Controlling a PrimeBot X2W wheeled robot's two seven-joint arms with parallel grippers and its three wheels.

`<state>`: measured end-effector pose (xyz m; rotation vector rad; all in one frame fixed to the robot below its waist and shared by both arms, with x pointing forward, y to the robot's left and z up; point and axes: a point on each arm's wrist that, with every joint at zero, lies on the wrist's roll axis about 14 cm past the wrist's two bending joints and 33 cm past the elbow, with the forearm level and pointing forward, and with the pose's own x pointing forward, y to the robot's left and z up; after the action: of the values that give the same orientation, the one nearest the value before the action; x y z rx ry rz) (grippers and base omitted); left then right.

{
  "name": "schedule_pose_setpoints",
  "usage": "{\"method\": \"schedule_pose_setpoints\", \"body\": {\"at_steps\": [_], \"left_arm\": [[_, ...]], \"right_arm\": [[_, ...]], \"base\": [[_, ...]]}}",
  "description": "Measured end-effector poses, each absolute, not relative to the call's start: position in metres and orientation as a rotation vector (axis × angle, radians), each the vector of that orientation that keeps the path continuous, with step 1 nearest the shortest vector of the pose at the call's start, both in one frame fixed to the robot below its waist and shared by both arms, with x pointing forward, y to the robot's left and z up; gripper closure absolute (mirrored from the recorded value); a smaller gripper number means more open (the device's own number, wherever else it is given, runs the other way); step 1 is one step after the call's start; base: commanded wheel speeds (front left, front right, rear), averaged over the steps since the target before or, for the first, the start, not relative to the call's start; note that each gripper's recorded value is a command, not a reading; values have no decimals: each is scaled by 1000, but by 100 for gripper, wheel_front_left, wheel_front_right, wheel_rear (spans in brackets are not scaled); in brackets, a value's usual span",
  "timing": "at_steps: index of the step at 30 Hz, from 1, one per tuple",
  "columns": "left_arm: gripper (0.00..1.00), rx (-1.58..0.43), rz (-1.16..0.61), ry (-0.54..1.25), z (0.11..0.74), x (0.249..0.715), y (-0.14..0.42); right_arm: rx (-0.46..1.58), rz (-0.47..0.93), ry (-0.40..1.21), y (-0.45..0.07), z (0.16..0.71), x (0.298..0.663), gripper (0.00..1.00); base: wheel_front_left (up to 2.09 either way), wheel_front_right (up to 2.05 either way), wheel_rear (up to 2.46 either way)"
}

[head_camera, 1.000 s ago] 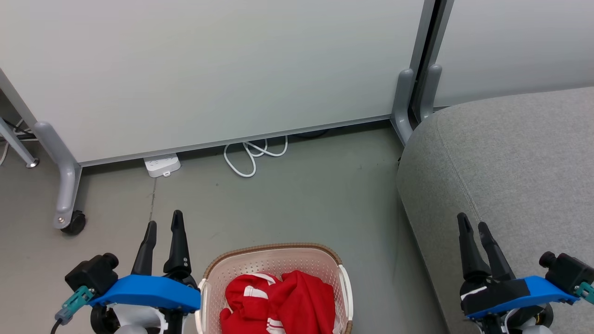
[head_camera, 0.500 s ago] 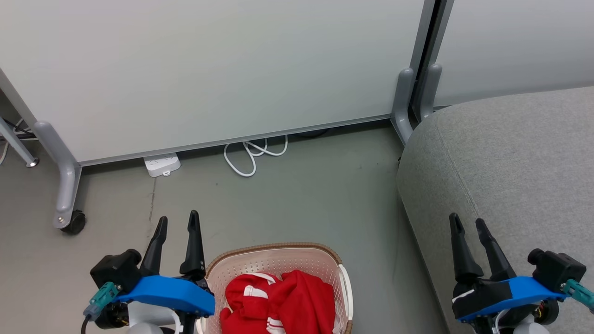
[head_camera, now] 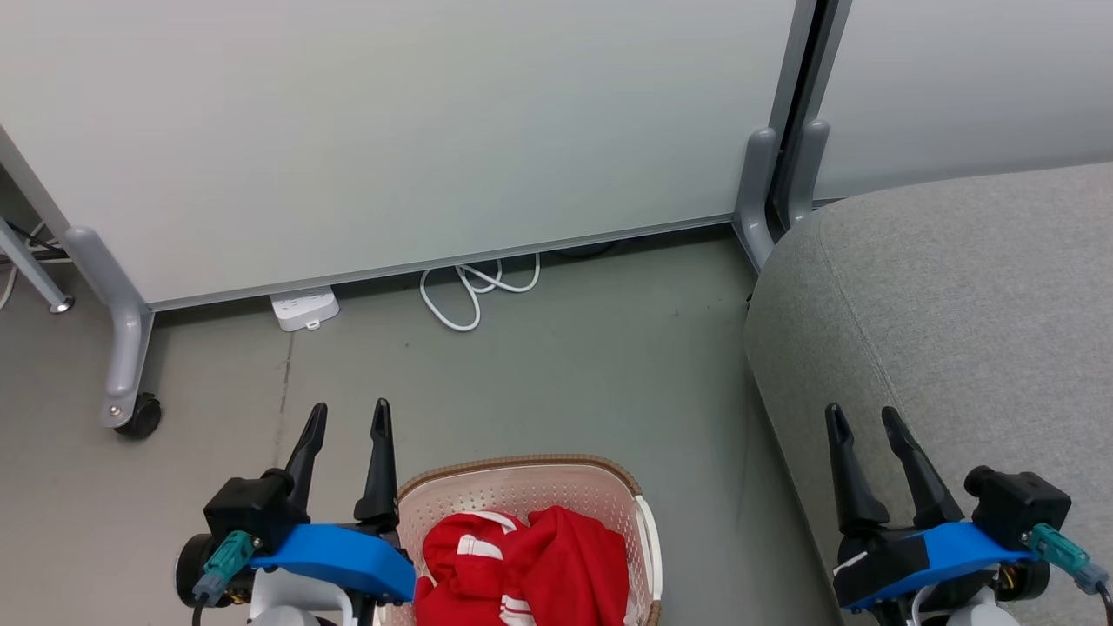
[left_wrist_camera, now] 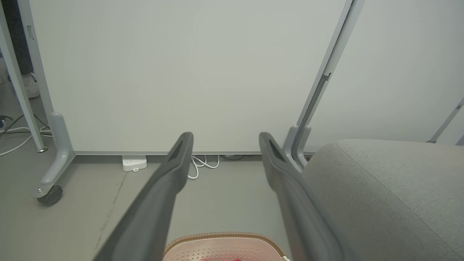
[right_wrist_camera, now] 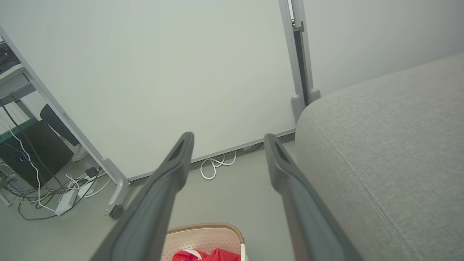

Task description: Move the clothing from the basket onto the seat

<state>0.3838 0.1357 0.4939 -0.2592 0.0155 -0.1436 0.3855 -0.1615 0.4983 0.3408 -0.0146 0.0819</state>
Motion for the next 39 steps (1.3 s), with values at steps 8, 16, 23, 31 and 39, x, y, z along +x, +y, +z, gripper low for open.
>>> {"method": "schedule_pose_setpoints", "body": {"at_steps": [8,16,23,31,39], "left_arm": [[0,-189,-168,8,493,382,130],[0,-130,-185,4,491,381,127],[0,-83,-199,1,489,380,125],[0,-26,-220,-13,490,379,120],[0,9,-231,-16,489,378,119]], "right_arm": [[268,99,-23,-158,499,386,0],[205,118,-33,-154,500,386,0],[153,132,-37,-152,499,386,0],[97,151,-40,-148,498,386,0],[67,166,-44,-144,498,385,0]], "base": [[0,0,0],[0,0,0],[0,0,0],[0,0,0],[0,0,0]]}}
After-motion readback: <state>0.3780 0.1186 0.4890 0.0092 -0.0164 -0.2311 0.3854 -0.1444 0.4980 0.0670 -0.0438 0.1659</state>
